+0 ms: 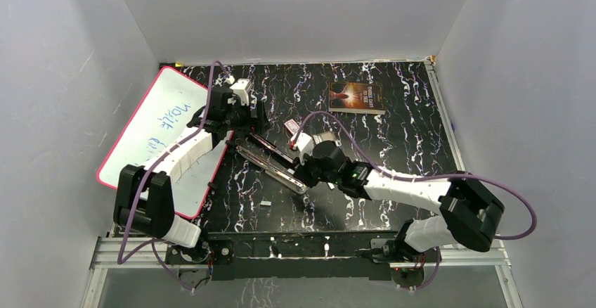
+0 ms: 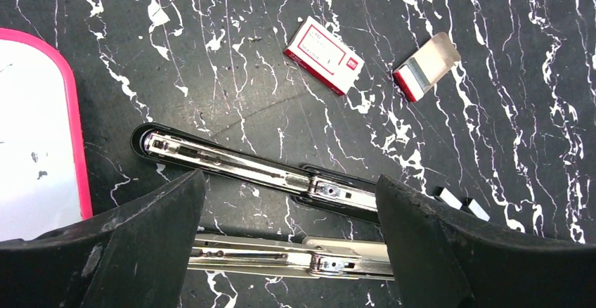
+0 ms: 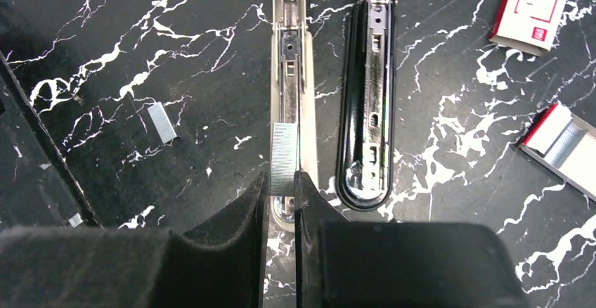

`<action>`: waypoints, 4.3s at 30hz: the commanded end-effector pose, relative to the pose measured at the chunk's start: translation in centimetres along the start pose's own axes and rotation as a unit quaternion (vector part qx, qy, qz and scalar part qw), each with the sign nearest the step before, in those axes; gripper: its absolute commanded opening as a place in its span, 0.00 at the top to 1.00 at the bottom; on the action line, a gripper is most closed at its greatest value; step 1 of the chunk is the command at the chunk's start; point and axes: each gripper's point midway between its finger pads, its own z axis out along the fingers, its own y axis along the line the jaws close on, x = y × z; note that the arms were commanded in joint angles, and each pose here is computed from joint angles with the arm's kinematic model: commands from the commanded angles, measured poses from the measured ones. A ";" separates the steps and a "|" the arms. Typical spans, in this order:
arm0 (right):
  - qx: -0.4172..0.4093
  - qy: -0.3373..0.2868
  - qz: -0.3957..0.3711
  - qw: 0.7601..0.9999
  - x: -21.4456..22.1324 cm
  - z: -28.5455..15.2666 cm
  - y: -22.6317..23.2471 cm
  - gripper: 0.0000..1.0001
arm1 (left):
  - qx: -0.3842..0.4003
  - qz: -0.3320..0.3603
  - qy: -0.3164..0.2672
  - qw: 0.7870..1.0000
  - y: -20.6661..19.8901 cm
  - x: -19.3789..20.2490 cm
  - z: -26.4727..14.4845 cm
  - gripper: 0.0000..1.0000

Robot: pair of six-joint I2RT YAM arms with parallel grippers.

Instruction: Load the staples into the stapler

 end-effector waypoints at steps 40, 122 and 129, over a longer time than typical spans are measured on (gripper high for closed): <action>0.019 -0.048 -0.018 0.998 -3.7 2.9 0.7 1.00 | -0.033 0.006 0.030 0.999 1.9 1.3 1.0 0.09; 0.022 0.022 0.018 0.999 -0.2 5.3 1.5 1.00 | -0.038 0.016 0.039 0.998 2.2 1.6 1.2 0.09; 0.024 0.028 0.020 0.999 0.1 5.3 1.5 1.00 | -0.038 0.016 0.040 0.998 2.2 1.7 1.2 0.09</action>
